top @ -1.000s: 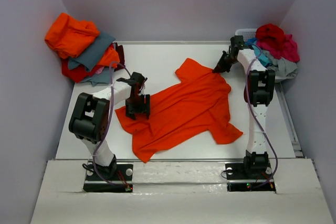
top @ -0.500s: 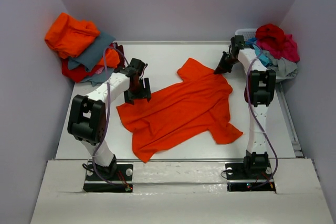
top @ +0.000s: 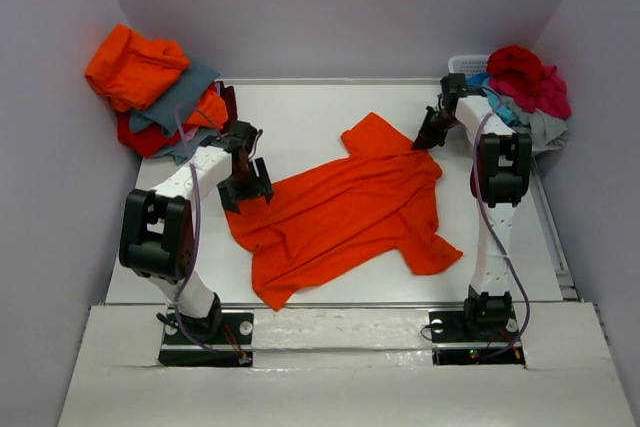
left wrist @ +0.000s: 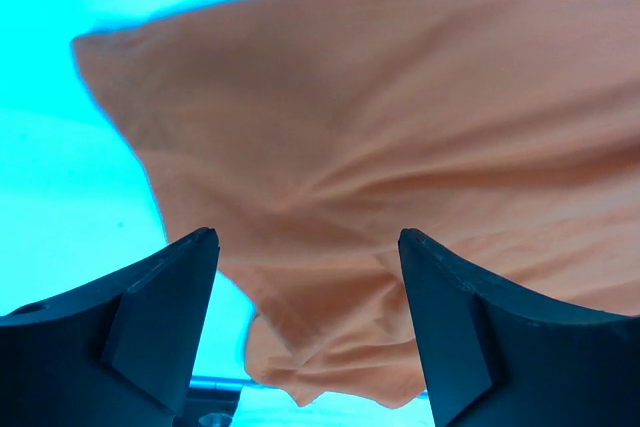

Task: Fold and stack the t-shirts
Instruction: Flatten the tshirt out

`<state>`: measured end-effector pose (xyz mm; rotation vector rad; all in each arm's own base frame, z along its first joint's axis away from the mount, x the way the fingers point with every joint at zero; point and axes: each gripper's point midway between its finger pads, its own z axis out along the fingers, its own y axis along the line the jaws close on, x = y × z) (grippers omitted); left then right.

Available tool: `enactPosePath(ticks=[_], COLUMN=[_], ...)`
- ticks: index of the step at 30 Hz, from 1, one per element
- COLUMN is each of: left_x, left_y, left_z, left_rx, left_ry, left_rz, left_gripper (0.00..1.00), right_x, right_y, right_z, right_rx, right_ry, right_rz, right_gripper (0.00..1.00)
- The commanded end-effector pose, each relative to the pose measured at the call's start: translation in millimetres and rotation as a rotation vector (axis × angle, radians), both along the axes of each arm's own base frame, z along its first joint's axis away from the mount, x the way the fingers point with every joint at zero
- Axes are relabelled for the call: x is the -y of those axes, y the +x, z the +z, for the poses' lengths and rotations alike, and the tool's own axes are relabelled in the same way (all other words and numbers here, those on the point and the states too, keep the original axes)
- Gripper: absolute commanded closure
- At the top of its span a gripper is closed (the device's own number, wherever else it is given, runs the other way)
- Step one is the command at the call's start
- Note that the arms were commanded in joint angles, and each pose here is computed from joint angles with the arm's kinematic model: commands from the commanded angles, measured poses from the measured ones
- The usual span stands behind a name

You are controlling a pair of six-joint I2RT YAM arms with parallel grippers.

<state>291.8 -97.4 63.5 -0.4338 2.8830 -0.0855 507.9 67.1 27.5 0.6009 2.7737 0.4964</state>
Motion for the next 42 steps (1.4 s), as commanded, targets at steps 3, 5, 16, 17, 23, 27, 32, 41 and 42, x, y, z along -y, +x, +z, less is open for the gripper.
enactPosePath(ticks=[3,5,16,17,23,27,32,41,42], left_x=[-27,-30,-50,-51,-64,-76,-89,-77,-71], left_y=[-13,-13,8,11,19,21,22,25,25], left_z=[13,10,-11,-12,-18,-25,-31,-50,-53], left_rx=[0.048,0.04,0.047,0.052,0.053,0.04,0.046,0.035,0.022], left_ry=[-0.053,-0.074,-0.145,-0.155,-0.171,-0.161,-0.152,-0.263,-0.3], left_rz=[0.159,0.173,0.257,0.263,0.299,0.317,0.351,0.345,0.333], left_gripper=[0.13,0.13,0.13,0.13,0.13,0.13,0.13,0.18,0.19], right_x=[20,19,19,18,18,18,18,18,18], right_y=[-2,-2,0,1,4,4,5,4,5], right_z=[17,16,18,19,21,22,22,24,24], right_rx=[0.02,0.019,0.02,0.026,0.027,0.028,0.028,0.028,0.031], right_ry=[-0.054,-0.048,-0.048,-0.045,-0.044,-0.042,-0.042,-0.042,-0.044], right_rz=[-0.04,-0.038,-0.026,-0.026,-0.024,-0.025,-0.023,-0.023,-0.024], right_gripper=[0.86,0.86,0.86,0.86,0.86,0.86,0.86,0.86,0.86])
